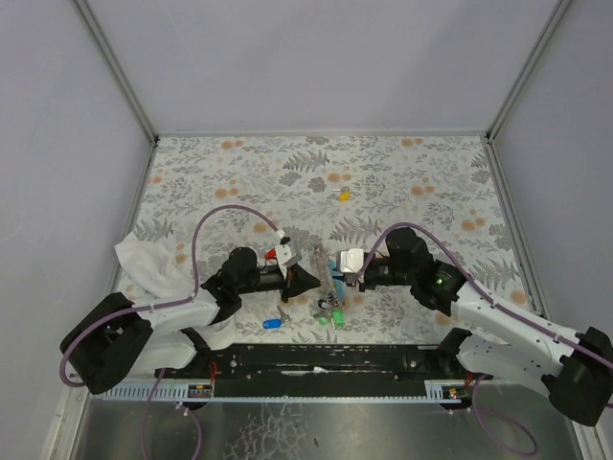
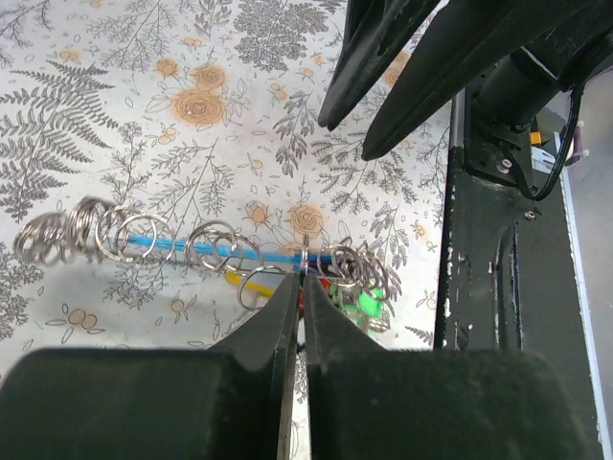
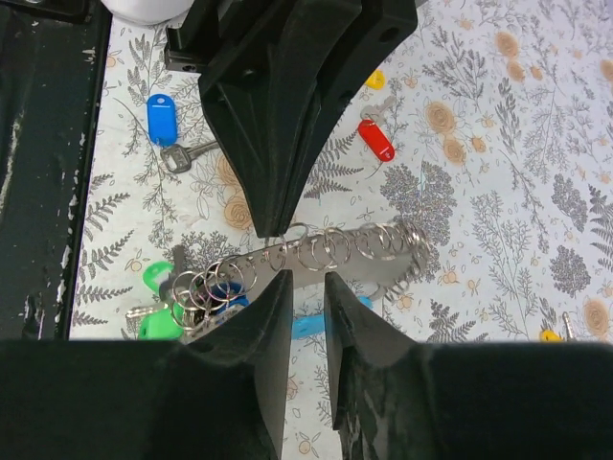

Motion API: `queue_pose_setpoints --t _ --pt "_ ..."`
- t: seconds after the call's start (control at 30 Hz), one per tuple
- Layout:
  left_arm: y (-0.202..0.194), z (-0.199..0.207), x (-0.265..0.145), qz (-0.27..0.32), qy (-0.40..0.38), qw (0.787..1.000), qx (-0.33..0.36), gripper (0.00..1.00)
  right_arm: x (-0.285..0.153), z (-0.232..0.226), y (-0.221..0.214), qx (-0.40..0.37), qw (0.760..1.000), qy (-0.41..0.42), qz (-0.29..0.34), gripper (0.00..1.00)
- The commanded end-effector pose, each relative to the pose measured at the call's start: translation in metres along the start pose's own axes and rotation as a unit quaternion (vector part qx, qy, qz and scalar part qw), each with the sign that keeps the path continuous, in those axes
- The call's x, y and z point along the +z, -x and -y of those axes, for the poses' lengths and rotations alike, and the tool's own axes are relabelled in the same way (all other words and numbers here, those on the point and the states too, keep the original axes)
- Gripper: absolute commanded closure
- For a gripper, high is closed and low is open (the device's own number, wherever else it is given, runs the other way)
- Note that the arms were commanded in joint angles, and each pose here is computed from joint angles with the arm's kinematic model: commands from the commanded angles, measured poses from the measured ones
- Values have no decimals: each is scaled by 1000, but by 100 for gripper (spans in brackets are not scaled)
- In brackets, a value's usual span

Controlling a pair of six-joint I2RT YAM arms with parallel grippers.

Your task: Put the keys on the keyring

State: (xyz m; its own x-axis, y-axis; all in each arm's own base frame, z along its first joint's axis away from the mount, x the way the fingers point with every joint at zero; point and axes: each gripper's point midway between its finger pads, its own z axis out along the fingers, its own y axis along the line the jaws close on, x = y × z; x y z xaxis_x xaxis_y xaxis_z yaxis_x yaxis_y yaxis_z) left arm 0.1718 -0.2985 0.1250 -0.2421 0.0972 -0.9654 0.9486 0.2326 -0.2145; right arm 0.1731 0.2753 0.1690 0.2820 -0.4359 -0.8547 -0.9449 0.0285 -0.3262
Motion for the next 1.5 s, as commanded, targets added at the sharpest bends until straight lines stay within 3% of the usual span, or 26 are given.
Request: queue_pose_setpoints --t 0.0,0.5,1.1,1.17,1.27,1.33,1.47 --pt "32 -1 -3 66 10 997 24 100 2 13 13 -7 998 -39 49 72" --pt "36 3 -7 89 9 996 21 100 17 -1 -6 69 993 -27 89 71" --pt "36 5 -5 88 0 996 18 100 35 -7 -9 92 988 14 126 72" --pt "36 5 -5 88 -1 996 18 100 35 -7 -7 89 988 22 125 74" --pt "34 4 -4 83 1 996 17 100 36 -9 -7 91 989 39 110 91" --pt "30 0 -3 70 9 997 18 94 36 -8 -7 91 990 46 94 100" --pt "28 -7 -5 51 27 998 30 74 29 1 -9 102 993 44 36 100"
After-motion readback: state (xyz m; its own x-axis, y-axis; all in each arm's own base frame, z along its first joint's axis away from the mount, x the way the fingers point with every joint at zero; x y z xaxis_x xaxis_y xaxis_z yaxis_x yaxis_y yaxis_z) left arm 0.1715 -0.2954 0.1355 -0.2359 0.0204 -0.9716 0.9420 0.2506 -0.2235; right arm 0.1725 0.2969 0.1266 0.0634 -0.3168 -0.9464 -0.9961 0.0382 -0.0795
